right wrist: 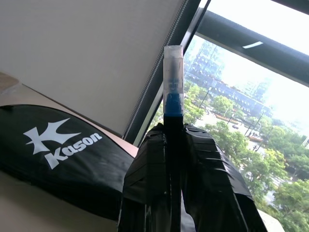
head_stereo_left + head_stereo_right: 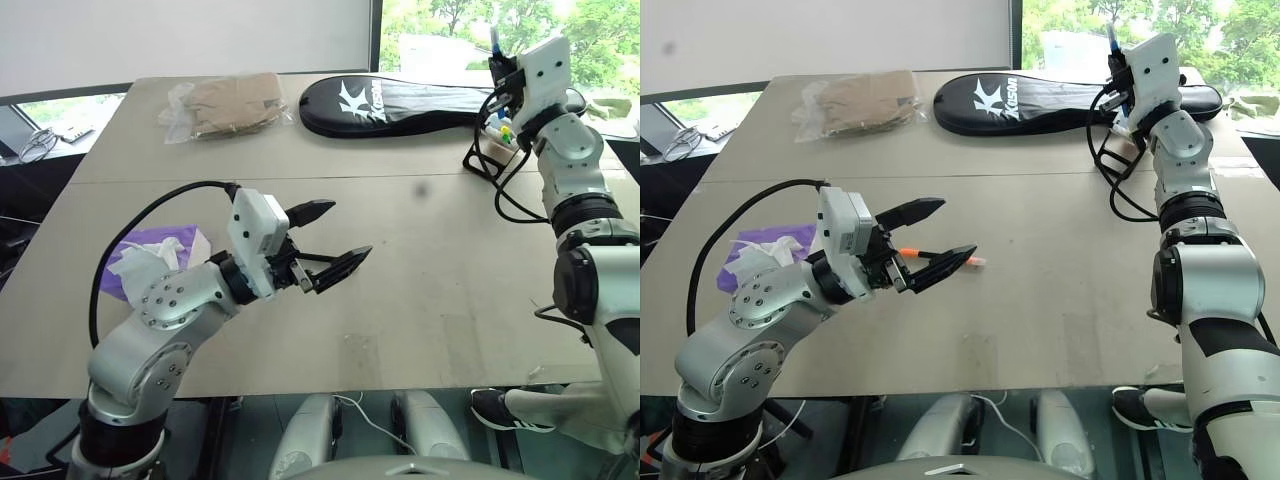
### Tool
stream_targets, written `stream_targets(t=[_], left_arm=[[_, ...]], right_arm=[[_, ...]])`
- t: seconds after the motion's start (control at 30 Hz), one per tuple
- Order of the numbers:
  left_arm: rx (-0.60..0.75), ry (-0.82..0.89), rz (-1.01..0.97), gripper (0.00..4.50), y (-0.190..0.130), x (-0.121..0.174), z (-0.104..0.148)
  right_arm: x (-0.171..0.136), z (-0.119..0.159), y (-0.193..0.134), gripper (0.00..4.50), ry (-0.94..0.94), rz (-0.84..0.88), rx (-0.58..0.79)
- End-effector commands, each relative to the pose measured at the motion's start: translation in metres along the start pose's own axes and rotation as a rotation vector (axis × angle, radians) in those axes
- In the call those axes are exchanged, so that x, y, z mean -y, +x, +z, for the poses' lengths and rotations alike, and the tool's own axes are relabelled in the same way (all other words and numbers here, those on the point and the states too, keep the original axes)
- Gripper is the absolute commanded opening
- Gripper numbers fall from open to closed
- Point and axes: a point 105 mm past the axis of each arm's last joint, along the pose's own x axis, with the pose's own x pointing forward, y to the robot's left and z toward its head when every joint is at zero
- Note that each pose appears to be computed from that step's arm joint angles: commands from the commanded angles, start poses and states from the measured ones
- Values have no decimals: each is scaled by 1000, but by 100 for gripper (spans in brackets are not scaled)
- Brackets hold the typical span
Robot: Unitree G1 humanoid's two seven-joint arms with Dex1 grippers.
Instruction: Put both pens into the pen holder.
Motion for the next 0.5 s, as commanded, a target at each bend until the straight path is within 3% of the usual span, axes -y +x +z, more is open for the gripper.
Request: stream_targets(t=[0.03,0.5], left_arm=[[25,32,9,450,-2,-3,11],[27,29,40,450,-10,-2,7]], right_arm=[[9,8,0,2,-45,-51,30],[23,-14,-11,2,-34,-170,-42]])
